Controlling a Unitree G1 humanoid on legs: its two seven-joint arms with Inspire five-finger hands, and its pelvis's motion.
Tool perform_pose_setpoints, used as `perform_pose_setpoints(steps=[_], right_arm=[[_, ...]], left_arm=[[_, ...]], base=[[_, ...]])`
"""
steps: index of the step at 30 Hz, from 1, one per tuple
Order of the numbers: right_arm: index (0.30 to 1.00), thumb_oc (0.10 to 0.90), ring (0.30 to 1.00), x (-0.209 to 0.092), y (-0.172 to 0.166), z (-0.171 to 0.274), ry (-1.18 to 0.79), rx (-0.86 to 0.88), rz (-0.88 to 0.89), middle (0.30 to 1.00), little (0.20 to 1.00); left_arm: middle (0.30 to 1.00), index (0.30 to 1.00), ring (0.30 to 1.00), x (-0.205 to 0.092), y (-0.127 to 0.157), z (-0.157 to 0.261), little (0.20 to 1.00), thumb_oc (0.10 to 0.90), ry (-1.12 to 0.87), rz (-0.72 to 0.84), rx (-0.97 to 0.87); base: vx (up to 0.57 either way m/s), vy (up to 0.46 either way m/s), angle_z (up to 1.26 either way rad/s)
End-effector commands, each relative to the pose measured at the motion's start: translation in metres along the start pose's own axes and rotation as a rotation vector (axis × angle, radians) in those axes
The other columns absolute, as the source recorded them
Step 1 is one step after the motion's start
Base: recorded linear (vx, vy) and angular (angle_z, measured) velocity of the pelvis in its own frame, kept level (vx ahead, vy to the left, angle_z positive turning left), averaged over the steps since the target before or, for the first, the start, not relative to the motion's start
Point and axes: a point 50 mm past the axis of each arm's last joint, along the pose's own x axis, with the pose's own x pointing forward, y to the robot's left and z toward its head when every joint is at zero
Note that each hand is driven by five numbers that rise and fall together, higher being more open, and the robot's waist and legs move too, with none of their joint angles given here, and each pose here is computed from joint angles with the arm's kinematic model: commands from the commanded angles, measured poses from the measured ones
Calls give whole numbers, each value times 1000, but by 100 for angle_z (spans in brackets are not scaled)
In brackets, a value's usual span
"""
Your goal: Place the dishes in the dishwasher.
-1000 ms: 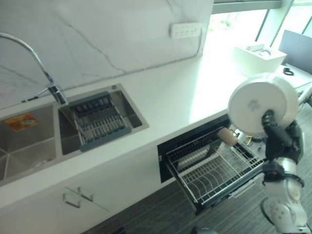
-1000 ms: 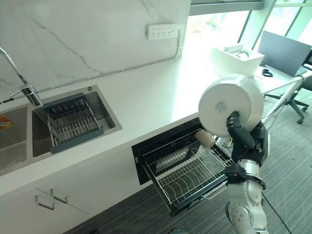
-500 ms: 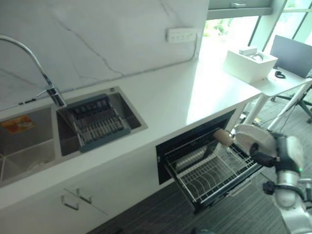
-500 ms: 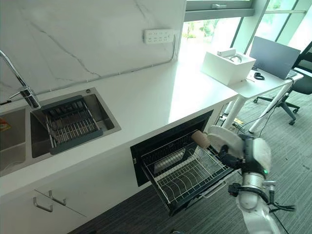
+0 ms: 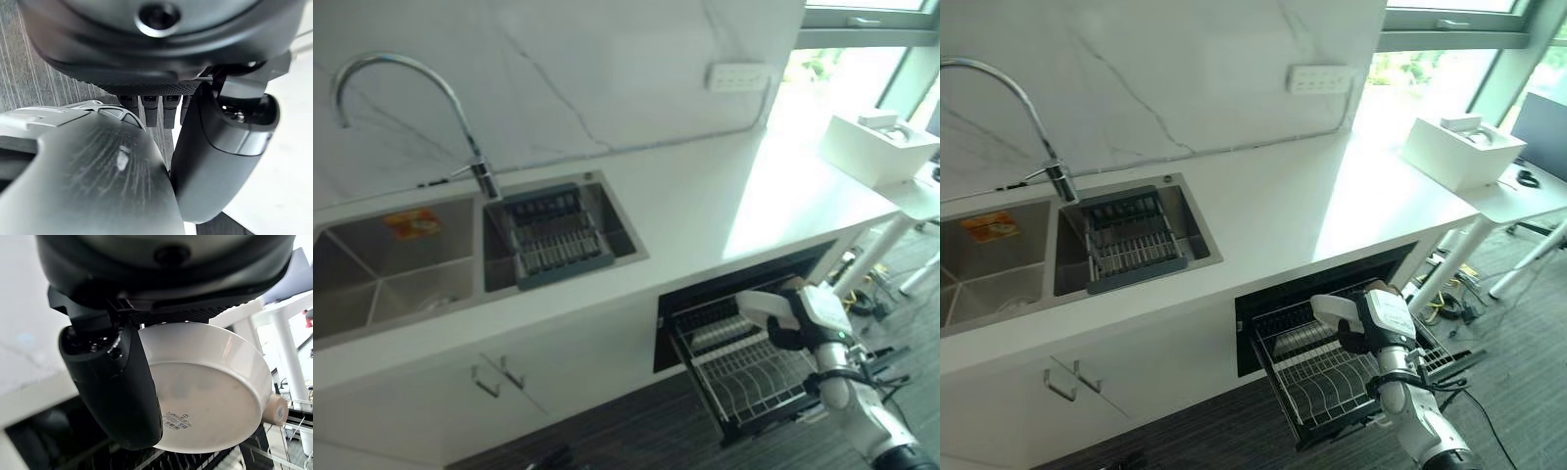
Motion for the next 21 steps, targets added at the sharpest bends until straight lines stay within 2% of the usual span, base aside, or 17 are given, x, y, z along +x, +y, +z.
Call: perform_pose_setpoints(steps=[1, 10, 21], right_arm=[[300, 400, 300, 35, -57, 21, -73, 28, -324, 300, 300], [300, 400, 300, 39, -23, -2, 162, 44, -299, 300, 300], [300, 400, 300, 35, -10, -25, 435, 64, -542, 300, 300]], left_arm=[[900, 900, 900, -7, 13, -16, 900, 800, 79, 2, 104], [900, 900, 900, -6, 10, -14, 900, 800, 69, -10, 111], [900, 900, 900, -5, 4, -12, 900, 800, 25, -19, 90]], base=[[12, 15, 12], [18, 19, 12], [6, 8, 13]])
